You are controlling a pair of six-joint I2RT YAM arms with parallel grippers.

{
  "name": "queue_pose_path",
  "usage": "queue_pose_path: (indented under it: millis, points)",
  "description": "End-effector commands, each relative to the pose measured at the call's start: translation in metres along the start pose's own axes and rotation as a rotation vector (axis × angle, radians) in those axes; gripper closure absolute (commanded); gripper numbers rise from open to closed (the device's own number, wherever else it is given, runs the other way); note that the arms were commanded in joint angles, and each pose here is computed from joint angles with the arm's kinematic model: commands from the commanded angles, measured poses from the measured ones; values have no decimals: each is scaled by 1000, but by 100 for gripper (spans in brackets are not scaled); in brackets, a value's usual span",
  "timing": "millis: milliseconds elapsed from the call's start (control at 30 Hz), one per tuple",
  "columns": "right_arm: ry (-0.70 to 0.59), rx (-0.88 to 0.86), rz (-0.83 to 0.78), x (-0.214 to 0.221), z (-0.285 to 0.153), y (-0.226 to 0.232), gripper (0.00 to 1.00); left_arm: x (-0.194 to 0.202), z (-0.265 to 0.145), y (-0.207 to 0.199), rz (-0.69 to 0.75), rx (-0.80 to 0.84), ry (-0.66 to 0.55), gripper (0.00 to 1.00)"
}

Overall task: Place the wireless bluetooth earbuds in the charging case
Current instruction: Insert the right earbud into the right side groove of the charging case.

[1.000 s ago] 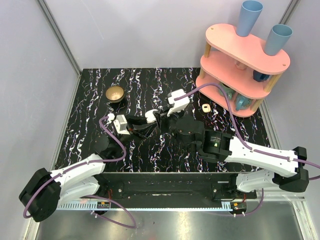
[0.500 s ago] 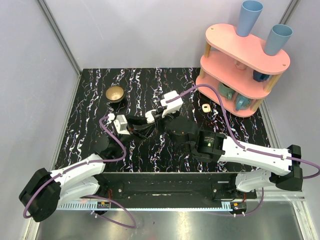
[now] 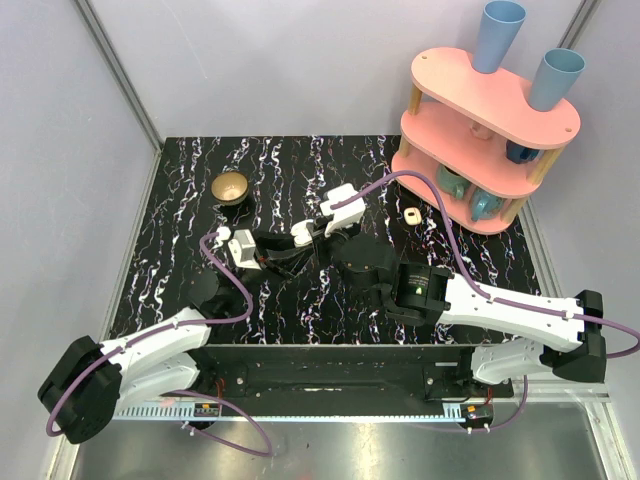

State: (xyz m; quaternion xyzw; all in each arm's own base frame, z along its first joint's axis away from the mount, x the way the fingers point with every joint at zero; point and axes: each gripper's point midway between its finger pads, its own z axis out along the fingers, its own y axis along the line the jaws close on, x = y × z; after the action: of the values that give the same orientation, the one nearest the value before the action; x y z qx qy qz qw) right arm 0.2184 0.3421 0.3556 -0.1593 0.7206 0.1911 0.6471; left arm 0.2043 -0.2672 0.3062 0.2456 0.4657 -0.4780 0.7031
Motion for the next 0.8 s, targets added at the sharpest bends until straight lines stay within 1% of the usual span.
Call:
queue_pose_path:
  millis: [0,633,767]
  points:
    - [-48,13,13,-17,-8,-8,100,-23,4,-2,39,11,-79,100]
    - [24,-45,-64,12,-8,5,100,-28,4,-2,31,5,-96,100]
    - [41,-87,-73,19,-10,12,100,-29,3,-1,32,-3,-102,100]
